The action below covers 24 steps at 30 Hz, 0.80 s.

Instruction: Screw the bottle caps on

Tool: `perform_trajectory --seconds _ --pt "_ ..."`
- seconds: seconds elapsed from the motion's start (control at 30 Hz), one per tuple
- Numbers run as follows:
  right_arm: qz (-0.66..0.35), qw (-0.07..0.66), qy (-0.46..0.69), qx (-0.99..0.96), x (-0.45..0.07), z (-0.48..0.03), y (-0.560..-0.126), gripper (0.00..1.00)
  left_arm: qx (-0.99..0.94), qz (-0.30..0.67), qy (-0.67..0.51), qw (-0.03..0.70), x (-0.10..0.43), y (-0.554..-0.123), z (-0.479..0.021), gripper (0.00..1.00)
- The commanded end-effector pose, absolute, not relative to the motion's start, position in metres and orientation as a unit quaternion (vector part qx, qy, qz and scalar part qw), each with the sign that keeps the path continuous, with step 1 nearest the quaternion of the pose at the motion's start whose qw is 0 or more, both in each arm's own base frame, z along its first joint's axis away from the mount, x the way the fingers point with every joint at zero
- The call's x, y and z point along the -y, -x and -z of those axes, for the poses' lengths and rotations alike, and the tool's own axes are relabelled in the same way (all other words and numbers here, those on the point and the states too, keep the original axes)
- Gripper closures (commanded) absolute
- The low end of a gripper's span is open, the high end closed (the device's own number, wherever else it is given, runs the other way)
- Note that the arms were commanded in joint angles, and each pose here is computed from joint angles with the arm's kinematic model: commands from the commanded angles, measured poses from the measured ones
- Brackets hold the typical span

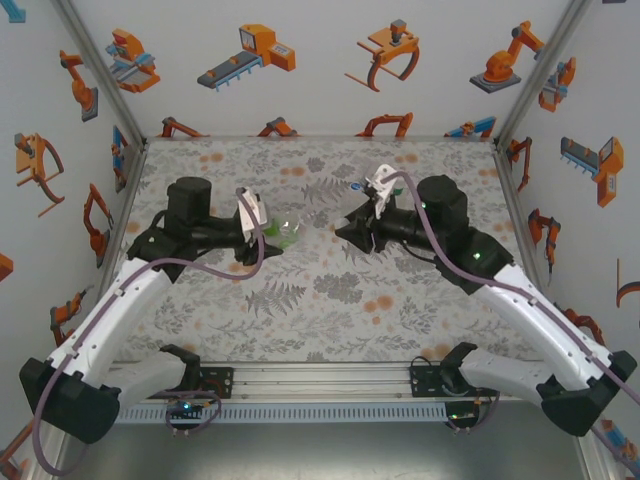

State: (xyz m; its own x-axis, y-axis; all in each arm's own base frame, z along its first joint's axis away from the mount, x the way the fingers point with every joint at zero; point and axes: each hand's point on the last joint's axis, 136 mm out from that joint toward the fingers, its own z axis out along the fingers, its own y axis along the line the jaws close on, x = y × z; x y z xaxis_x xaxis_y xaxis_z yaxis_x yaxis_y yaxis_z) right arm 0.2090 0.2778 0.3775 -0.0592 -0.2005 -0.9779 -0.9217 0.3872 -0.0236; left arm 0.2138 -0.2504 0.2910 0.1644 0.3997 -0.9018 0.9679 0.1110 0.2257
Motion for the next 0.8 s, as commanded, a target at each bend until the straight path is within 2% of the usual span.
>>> perform_trajectory --seconds 0.0,0.4,0.77 --pt "-0.373 0.551 0.509 -0.546 -0.284 -0.398 -0.173 0.95 -0.517 0.325 -0.639 0.468 0.258 -0.183 -0.294 1.00" --pt "-0.413 0.530 0.600 -0.434 -0.284 -0.400 -0.123 0.99 -0.482 0.358 -0.678 0.423 0.272 -0.151 -0.287 1.00" --pt "-0.397 0.523 0.609 -0.445 -0.292 -0.377 -0.135 1.00 -0.481 0.358 -0.678 0.426 0.272 -0.150 -0.290 1.00"
